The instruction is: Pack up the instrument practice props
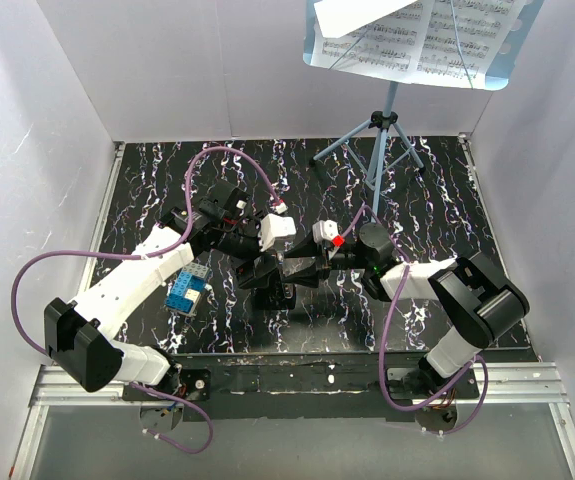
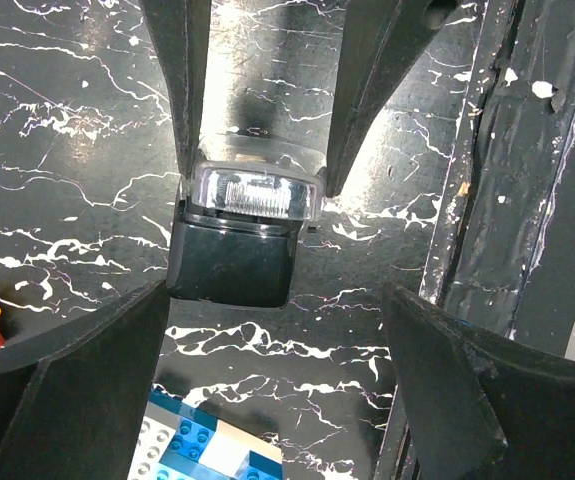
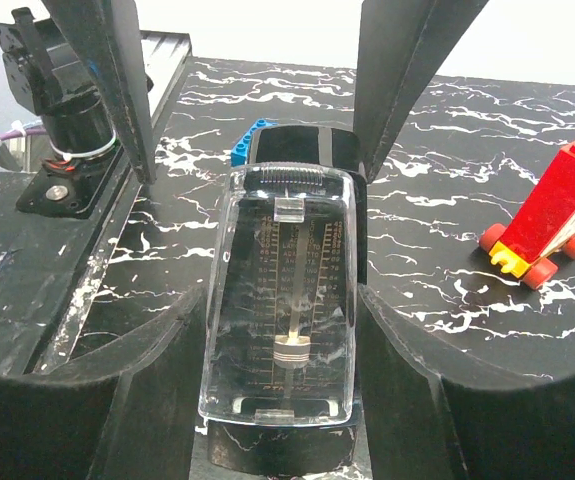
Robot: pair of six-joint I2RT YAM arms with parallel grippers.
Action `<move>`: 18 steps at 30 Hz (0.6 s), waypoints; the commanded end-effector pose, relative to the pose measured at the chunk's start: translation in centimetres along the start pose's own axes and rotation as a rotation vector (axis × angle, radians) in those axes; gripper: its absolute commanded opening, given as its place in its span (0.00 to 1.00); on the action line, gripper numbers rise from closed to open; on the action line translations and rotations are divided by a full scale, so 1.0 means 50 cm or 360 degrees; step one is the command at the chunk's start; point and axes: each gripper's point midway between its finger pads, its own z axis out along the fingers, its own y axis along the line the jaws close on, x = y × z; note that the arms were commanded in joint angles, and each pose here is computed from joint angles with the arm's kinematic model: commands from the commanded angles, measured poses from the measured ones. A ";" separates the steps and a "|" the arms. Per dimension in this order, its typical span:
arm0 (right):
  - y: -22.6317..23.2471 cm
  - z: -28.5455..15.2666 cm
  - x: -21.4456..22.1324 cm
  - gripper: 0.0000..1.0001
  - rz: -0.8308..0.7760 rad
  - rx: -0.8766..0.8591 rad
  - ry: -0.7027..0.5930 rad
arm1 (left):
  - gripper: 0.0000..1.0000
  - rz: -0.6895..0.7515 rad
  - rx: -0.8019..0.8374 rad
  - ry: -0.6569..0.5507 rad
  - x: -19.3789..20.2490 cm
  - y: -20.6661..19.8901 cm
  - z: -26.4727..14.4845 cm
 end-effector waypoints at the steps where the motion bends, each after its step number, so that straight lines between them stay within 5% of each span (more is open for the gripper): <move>1: 0.001 0.000 -0.001 0.01 -0.0074 0.0025 -0.0031 | 0.85 0.0072 -0.0008 -0.0012 -0.006 -0.012 -0.023; 8: 0.003 0.000 -0.003 0.01 -0.0237 -0.0023 -0.0045 | 0.76 0.0126 0.0088 0.0013 0.005 -0.030 -0.019; 18: 0.011 -0.006 0.032 0.01 -0.0042 -0.0058 0.0006 | 0.71 0.0181 0.0148 0.0009 0.000 -0.030 -0.011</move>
